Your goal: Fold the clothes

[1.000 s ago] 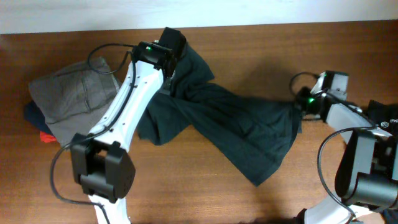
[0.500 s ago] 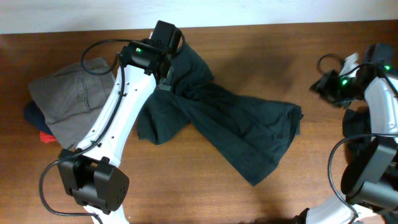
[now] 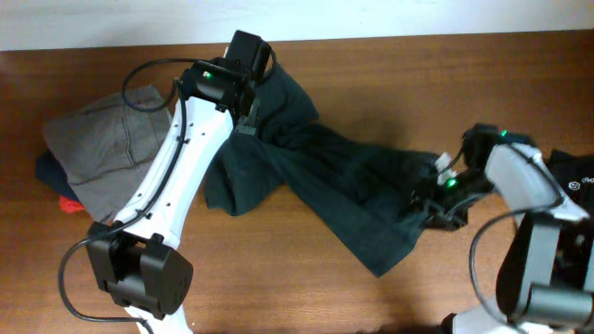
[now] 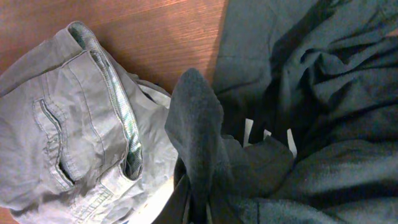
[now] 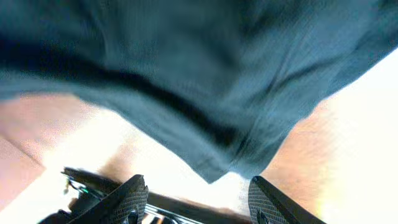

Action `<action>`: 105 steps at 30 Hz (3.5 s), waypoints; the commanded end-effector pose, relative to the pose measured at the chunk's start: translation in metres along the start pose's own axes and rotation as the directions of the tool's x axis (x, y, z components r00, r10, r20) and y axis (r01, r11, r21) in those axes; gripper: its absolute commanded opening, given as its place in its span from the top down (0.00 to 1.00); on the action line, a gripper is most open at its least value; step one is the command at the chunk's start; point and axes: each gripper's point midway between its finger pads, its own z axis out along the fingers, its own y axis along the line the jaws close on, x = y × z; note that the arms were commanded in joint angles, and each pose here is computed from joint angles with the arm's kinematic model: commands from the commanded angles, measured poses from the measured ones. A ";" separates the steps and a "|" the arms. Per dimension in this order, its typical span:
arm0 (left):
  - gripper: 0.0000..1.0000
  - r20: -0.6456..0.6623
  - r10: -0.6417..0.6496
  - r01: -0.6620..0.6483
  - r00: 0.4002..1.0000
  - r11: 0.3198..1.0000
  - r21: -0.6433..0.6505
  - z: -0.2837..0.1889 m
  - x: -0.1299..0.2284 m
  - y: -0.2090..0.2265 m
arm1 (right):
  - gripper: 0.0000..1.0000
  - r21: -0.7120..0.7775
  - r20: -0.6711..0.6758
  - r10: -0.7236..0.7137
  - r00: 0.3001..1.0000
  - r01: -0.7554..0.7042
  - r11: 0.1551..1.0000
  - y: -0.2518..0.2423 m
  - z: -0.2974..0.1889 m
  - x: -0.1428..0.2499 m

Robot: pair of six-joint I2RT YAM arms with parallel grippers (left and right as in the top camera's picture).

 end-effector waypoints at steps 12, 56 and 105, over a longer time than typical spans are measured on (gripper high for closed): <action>0.89 0.031 -0.027 0.027 0.999 1.000 0.004 -0.010 -0.005 0.004 | 0.34 0.151 0.040 0.065 0.997 -0.071 0.986 0.012 0.055 0.087; 0.93 0.074 -0.040 0.040 0.996 0.999 0.011 -0.041 -0.013 0.016 | 0.96 0.157 0.359 -0.013 0.933 -0.047 0.986 0.029 -0.021 0.048; 0.29 0.331 0.255 -0.410 0.908 0.699 0.586 0.068 -0.004 -0.135 | 0.96 0.215 0.734 0.021 0.679 -0.261 0.941 -0.036 -0.194 0.002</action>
